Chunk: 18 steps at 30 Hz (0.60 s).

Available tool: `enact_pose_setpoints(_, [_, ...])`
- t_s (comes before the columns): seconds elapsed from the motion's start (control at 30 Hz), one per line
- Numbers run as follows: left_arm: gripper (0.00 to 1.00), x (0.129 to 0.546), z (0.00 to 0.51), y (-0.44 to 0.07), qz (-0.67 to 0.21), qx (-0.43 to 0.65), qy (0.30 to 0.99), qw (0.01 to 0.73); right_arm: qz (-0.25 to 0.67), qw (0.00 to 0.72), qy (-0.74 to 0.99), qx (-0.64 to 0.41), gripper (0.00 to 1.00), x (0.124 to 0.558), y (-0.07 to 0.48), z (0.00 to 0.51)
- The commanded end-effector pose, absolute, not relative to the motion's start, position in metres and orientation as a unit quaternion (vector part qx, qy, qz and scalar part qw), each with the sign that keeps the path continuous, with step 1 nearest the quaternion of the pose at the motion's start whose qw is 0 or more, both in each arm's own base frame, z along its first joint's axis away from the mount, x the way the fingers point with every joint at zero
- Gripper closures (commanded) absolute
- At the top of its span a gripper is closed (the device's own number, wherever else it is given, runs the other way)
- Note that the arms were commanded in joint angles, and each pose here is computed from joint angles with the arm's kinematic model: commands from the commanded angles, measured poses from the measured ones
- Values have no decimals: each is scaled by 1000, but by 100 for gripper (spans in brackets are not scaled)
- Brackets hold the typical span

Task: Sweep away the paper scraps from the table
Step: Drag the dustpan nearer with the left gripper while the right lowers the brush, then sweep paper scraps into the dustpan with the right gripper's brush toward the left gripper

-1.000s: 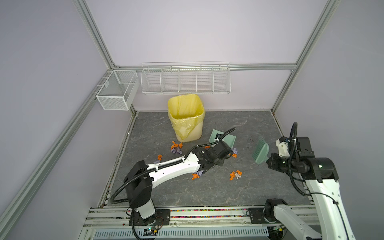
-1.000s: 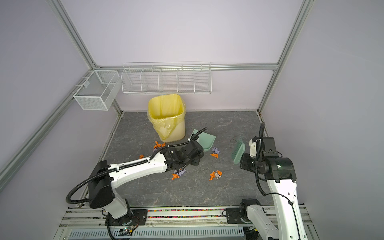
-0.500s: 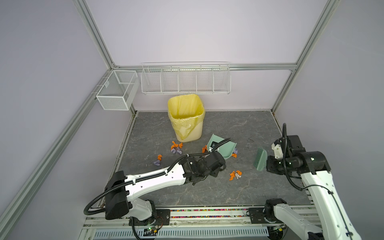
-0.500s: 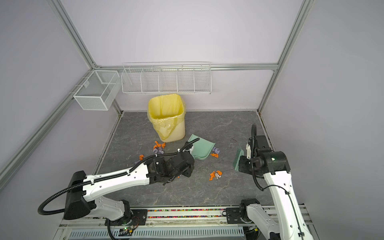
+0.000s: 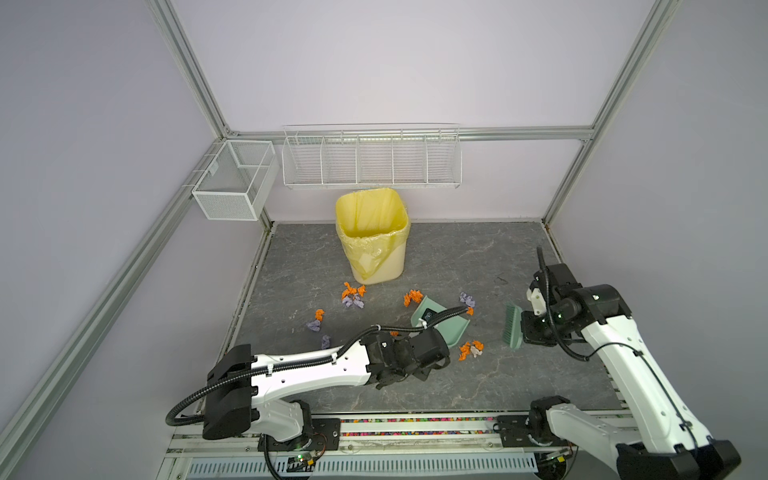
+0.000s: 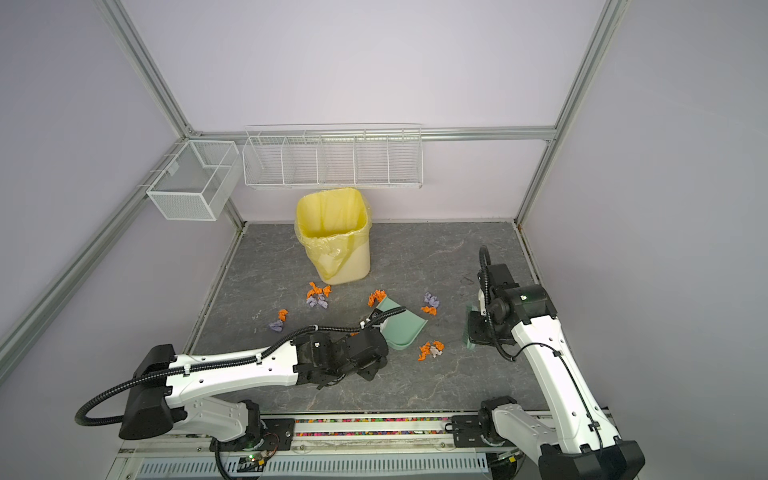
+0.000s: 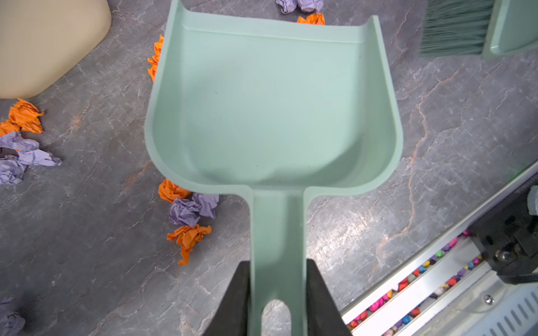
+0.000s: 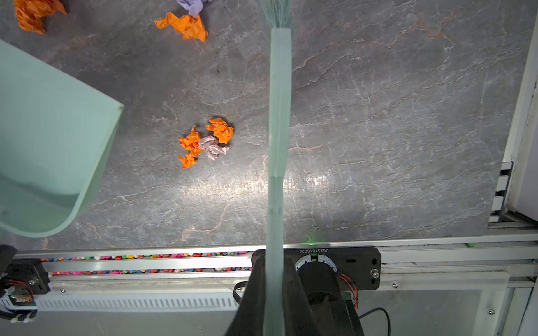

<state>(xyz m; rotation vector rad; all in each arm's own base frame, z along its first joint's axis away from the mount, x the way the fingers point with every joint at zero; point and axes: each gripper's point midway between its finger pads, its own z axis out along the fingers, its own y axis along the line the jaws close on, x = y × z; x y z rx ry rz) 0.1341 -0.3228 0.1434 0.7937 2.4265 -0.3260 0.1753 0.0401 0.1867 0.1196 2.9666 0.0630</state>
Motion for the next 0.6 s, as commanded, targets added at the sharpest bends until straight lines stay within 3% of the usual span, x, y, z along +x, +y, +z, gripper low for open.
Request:
enact_pose_setpoints(0.0, [90,120,140,-315,-132,306,906,262,-11,63,998,29,93,175,34,183])
enact_pose_setpoints(0.37, [90,98,118,-304,-136,326,904,241,-97,34,994,-30,93,189,44,177])
enact_pose_setpoints(0.57, [90,79,103,-307,-144,345,901,222,-85,17,994,-60,93,193,69,168])
